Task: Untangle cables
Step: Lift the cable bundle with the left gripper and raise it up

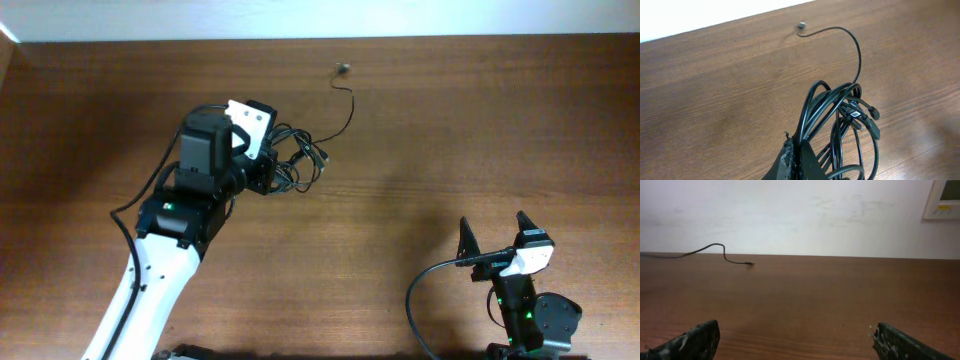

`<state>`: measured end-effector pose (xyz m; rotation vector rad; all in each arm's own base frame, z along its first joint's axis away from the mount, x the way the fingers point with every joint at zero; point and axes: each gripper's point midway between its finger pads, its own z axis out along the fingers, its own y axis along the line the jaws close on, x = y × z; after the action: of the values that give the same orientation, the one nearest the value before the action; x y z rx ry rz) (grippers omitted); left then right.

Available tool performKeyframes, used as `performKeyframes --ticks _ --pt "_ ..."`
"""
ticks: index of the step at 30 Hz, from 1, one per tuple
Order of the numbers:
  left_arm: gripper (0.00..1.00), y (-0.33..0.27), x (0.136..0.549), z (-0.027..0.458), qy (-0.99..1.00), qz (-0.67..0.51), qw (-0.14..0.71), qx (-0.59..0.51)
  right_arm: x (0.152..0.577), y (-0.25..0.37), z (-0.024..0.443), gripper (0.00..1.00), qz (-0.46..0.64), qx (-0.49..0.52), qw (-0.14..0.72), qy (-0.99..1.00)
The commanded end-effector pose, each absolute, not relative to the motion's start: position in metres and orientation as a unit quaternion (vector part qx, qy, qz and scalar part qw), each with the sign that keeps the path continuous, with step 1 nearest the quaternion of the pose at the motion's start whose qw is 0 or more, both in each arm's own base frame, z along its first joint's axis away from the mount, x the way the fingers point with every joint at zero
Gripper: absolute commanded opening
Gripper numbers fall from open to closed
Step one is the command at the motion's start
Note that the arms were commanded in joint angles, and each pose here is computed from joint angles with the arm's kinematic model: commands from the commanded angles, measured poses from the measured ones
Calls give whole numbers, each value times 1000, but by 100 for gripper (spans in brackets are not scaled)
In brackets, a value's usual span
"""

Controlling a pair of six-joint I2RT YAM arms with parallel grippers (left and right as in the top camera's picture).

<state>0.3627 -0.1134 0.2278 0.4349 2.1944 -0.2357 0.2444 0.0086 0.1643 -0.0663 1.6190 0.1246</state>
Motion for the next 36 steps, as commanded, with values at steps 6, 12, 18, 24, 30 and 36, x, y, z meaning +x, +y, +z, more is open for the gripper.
performKeyframes --ticks 6,12,18,24,30,36 --pt "0 -117 380 273 854 -186 486 22 244 9 162 99 55 -29 686 725" --pt "0 -119 382 278 847 -224 482 -32 243 15 164 99 78 -33 687 722" --pt "0 -141 362 262 864 -286 410 -52 237 29 218 99 205 17 737 643" --pt "0 -142 361 261 865 -286 408 -51 237 33 221 99 247 41 724 643" --pt "0 -142 367 270 855 -289 427 -49 252 38 228 99 255 41 663 703" --pt "0 -145 376 288 833 -301 462 -42 288 56 252 99 323 73 461 823"
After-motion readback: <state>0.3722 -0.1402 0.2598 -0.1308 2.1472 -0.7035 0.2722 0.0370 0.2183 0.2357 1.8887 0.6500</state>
